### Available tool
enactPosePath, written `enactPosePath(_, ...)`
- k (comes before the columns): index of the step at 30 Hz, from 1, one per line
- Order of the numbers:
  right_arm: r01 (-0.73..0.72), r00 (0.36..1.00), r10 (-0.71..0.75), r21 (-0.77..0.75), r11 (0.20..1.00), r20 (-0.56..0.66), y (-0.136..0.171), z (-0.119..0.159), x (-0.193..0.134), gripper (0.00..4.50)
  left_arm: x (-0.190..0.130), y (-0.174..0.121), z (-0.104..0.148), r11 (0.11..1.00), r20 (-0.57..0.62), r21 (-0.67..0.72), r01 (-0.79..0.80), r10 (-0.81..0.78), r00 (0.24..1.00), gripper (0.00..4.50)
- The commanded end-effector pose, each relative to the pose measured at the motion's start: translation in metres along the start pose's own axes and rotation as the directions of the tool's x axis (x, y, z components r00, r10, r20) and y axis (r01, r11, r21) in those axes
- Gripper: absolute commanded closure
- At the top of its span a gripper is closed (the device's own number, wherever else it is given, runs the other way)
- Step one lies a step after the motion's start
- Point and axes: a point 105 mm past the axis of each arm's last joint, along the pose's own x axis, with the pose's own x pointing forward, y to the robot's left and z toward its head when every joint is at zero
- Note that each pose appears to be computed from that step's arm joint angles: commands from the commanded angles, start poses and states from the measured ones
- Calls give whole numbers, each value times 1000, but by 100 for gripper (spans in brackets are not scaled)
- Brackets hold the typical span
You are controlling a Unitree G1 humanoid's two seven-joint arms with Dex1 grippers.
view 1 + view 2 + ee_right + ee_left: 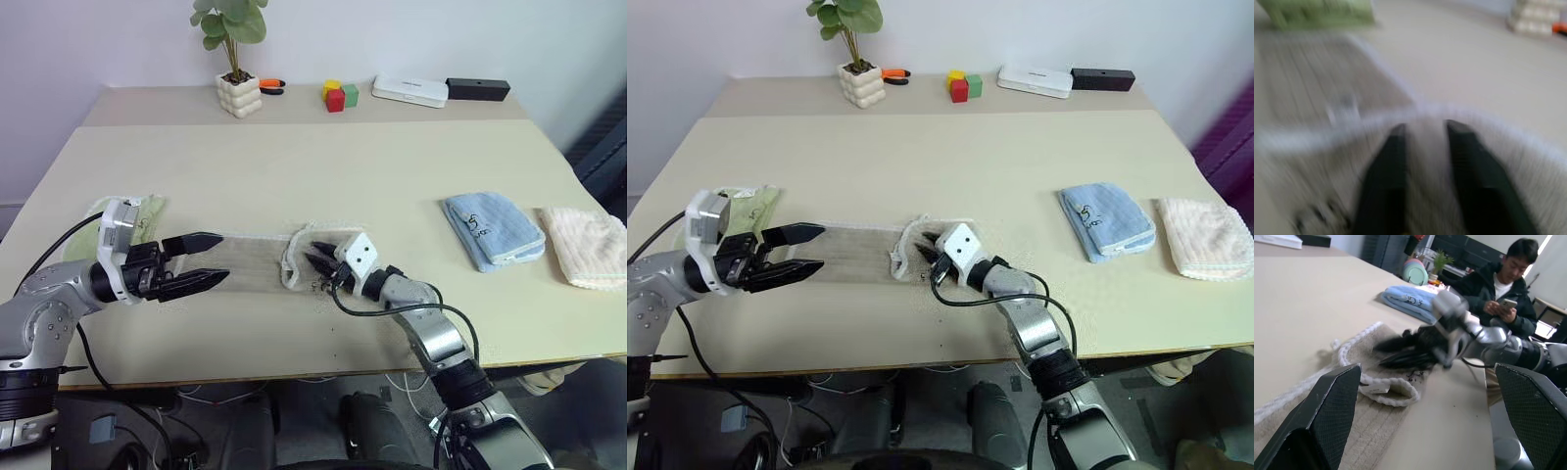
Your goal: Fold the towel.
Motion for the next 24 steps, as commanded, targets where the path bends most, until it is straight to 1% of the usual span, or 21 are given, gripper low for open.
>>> enactPosePath(1, -16, 990, 17, -11, 1000, 140, -12, 50, -8, 129, 0, -2, 18, 999, 106, -30, -37, 40, 994, 0)
enactPosePath(3, -47, 986, 52, -37, 998, 159, -17, 67, -20, 25, 0, -5, 21, 990, 194, -118, -76, 98, 976, 0)
enactPosePath(4, -71, 983, 78, -45, 996, 164, -18, 74, -26, 10, -2, -6, 20, 979, 219, -175, -100, 138, 966, 0)
enactPosePath(5, -138, 979, 140, -22, 990, 150, -13, 75, -34, 10, -4, -7, 18, 968, 215, -214, -135, 181, 960, 0)
enactPosePath(7, -214, 972, 216, -36, 976, 91, -9, 74, -50, 10, -13, -16, 9, 935, 173, -310, -172, 233, 957, 0)
enactPosePath(9, -244, 969, 246, -64, 968, 22, -12, 71, -64, 10, -24, -21, 0, 900, 120, -357, -251, 311, 943, 0)
enactPosePath(10, -252, 967, 253, -67, 965, 9, -14, 73, -70, 10, -28, -21, -3, 868, 120, -425, -258, 337, 934, 0)
enactPosePath(13, -249, 969, 248, -87, 965, -14, -24, 79, -82, 10, -34, -22, -7, 807, 137, -516, -289, 410, 902, 0)
enactPosePath(15, -230, 973, 228, -90, 969, -28, -33, 80, -89, 10, -40, -19, -9, 759, 169, -575, -304, 474, 864, 0)
enactPosePath(16, -221, 975, 219, -89, 971, -38, -37, 78, -91, 10, -43, -18, -12, 723, 175, -620, -306, 507, 844, 0)
enactPosePath(18, -193, 981, 188, -105, 976, -51, -43, 74, -93, 10, -49, -19, -24, 654, 148, -688, -315, 551, 821, 0)
enactPosePath(19, -180, 983, 175, -125, 976, -49, -43, 73, -91, 10, -52, -18, -31, 617, 120, -709, -342, 583, 804, 0)
enactPosePath(21, -160, 987, 158, -129, 979, -26, -42, 73, -87, 10, -51, -24, -40, 567, 100, -753, -335, 602, 792, 0)
enactPosePath(22, -161, 987, 160, -127, 979, -19, -41, 73, -86, 10, -52, -24, -41, 556, 97, -752, -354, 625, 775, 0)
enactPosePath(24, -162, 987, 162, -128, 978, -12, -36, 71, -83, 10, -55, -22, -46, 489, 116, -814, -313, 666, 737, 0)
